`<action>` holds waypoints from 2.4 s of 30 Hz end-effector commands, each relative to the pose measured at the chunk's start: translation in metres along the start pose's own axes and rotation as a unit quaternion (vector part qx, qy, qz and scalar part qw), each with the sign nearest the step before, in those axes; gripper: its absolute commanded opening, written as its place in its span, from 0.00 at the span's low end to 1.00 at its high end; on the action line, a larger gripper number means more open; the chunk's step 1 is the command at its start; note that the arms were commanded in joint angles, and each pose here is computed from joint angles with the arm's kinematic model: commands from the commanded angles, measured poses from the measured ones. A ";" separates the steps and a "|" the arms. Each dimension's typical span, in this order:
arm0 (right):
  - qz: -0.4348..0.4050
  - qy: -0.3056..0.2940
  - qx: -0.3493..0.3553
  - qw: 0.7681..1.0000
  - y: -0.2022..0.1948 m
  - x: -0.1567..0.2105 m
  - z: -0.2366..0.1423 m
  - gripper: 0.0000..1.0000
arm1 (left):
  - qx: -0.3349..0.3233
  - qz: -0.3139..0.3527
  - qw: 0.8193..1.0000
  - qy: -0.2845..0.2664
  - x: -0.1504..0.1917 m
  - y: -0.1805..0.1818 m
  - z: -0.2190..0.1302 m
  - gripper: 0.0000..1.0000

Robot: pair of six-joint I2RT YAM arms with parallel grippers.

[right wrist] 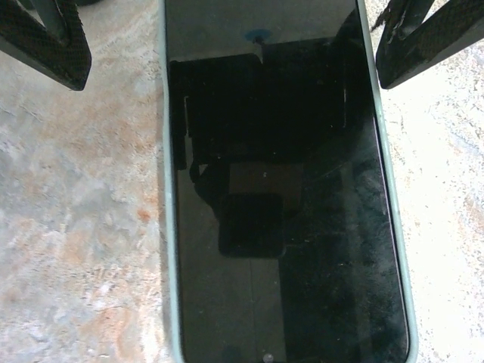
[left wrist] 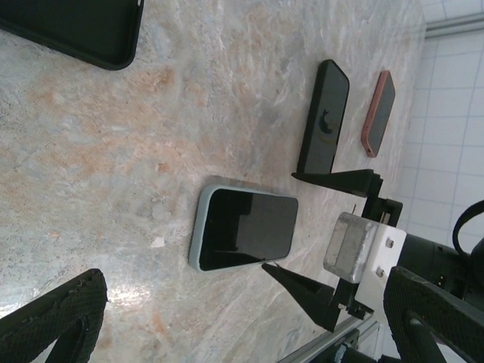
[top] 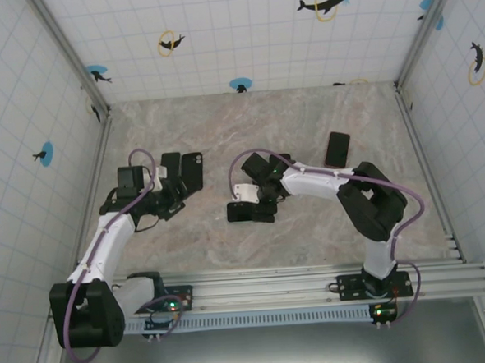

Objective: Take the phone out of the phone case

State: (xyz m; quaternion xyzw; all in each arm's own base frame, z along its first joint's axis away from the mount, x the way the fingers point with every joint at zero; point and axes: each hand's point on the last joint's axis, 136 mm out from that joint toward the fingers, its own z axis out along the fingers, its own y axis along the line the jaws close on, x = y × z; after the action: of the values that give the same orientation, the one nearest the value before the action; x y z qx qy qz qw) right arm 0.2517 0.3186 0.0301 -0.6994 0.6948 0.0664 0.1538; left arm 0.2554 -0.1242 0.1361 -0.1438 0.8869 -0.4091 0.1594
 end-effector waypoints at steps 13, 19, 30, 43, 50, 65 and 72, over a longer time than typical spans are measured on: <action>-0.021 0.056 -0.045 0.997 0.012 0.010 0.016 1.00 | 0.005 0.015 1.000 0.026 0.011 0.001 0.003 0.97; -0.030 0.087 -0.059 0.994 0.022 0.018 0.029 0.94 | 0.004 0.016 0.999 0.029 0.012 0.001 0.002 0.97; -0.020 0.074 -0.051 0.996 0.014 0.004 0.022 0.59 | 0.004 0.018 0.999 0.031 0.014 0.000 0.001 0.96; 0.048 -0.046 -0.006 0.998 -0.008 -0.033 -0.029 0.51 | 0.016 0.017 1.000 0.012 0.006 -0.009 -0.003 0.96; 0.118 -0.126 0.053 0.984 -0.029 -0.055 -0.072 0.49 | 0.024 0.011 0.997 -0.070 -0.013 -0.026 -0.019 0.94; 0.280 -0.250 0.060 0.925 -0.039 -0.118 -0.131 0.46 | 0.096 0.068 0.978 -0.173 -0.015 -0.091 -0.009 0.83; 0.287 -0.274 0.051 0.917 -0.038 -0.131 -0.145 0.45 | 0.083 0.100 0.981 -0.146 -0.005 -0.104 0.021 0.72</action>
State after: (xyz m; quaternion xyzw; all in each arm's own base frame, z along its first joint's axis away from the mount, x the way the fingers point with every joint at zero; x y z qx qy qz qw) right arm 0.2624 0.3822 0.1591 -0.4374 0.8219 0.2169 0.2936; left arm 0.2671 -0.1952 0.1803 -0.1095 0.8454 -0.4301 0.2972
